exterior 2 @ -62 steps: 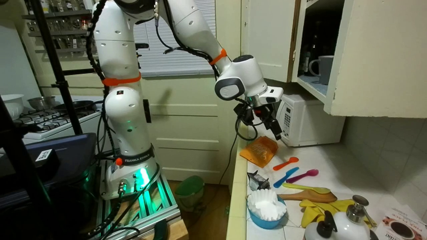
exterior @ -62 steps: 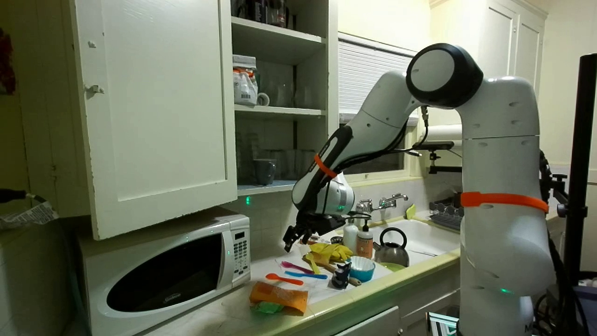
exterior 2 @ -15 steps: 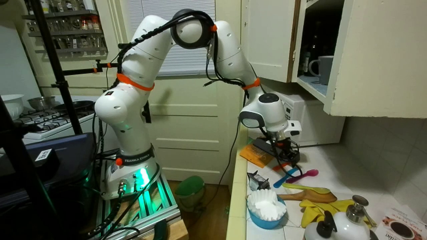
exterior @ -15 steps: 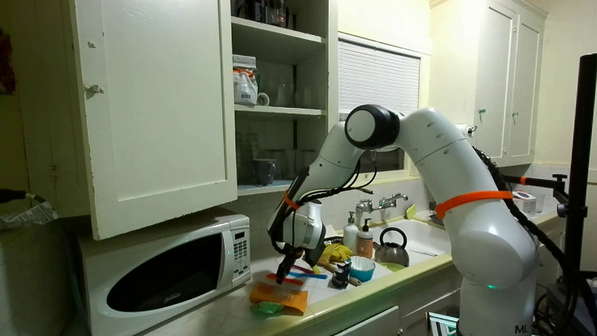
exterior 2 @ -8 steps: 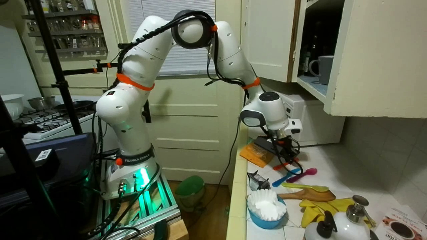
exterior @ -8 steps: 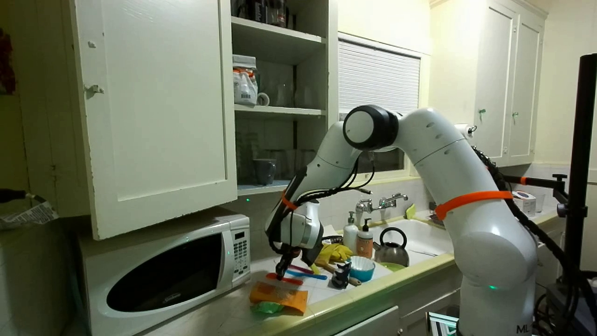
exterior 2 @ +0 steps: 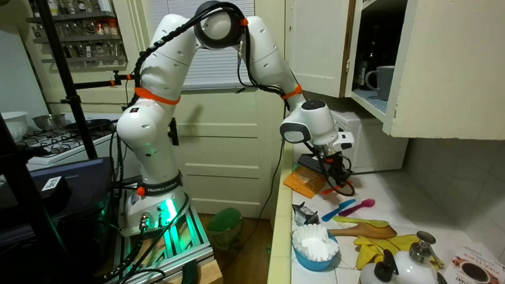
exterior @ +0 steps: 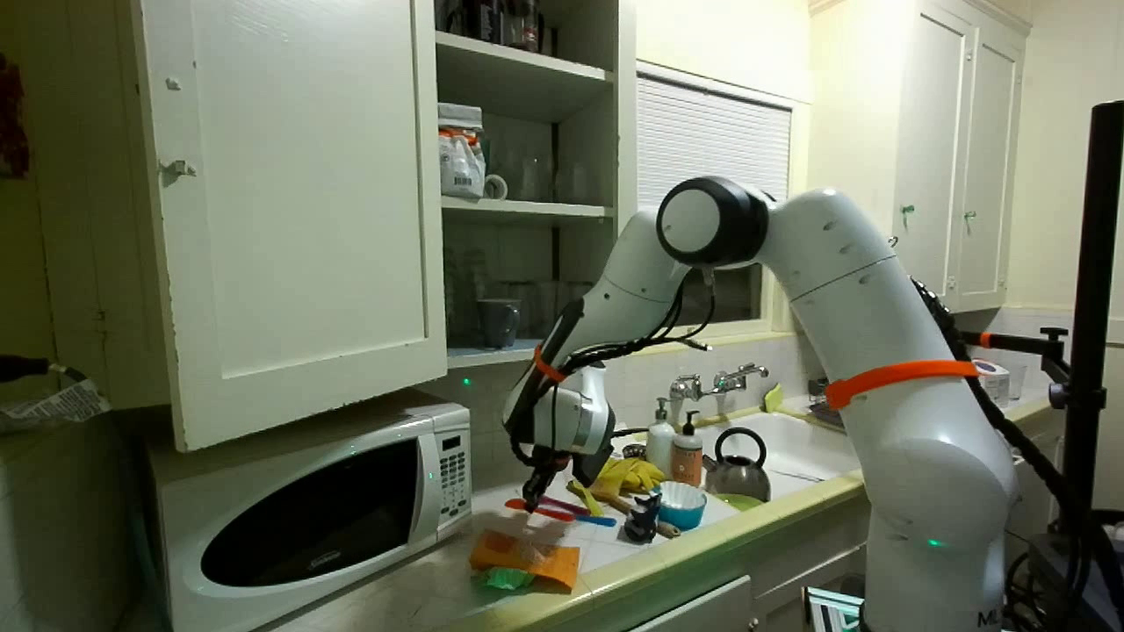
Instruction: Put the orange spoon in the grey block in the cabinet
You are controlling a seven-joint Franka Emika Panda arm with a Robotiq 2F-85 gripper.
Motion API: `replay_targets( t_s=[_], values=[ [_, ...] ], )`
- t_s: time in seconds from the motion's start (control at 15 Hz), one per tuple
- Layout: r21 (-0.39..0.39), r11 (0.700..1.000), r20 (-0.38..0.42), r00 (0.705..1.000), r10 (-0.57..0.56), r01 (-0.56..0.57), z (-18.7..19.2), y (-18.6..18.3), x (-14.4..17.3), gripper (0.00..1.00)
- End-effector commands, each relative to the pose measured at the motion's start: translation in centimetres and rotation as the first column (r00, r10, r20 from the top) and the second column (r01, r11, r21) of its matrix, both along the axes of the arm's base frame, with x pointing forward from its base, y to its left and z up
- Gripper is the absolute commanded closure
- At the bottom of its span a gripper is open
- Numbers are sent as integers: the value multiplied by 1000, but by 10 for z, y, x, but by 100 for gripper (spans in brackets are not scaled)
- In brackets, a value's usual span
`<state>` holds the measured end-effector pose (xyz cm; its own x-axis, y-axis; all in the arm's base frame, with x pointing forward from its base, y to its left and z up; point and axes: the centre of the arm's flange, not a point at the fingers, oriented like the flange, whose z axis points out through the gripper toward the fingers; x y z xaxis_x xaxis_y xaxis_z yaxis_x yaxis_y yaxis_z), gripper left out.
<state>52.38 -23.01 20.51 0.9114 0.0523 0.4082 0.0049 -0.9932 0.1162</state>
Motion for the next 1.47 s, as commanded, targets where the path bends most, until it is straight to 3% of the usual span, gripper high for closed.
replay_targets(
  t_s=[0.0, 0.4, 0.8, 1.2, 1.4],
  values=[
    [89, 996, 48, 999, -16, 11, 35, 10, -38, 96],
    [94, 996, 85, 996, -14, 6, 66, 3, -92, 96],
    [120, 975, 66, 981, 182, -189, 89, 8, -175, 96],
    [178, 937, 217, 940, 262, -302, 134, 3, -269, 96],
    [201, 928, 333, 913, 237, -314, 155, 3, -287, 96]
  ],
)
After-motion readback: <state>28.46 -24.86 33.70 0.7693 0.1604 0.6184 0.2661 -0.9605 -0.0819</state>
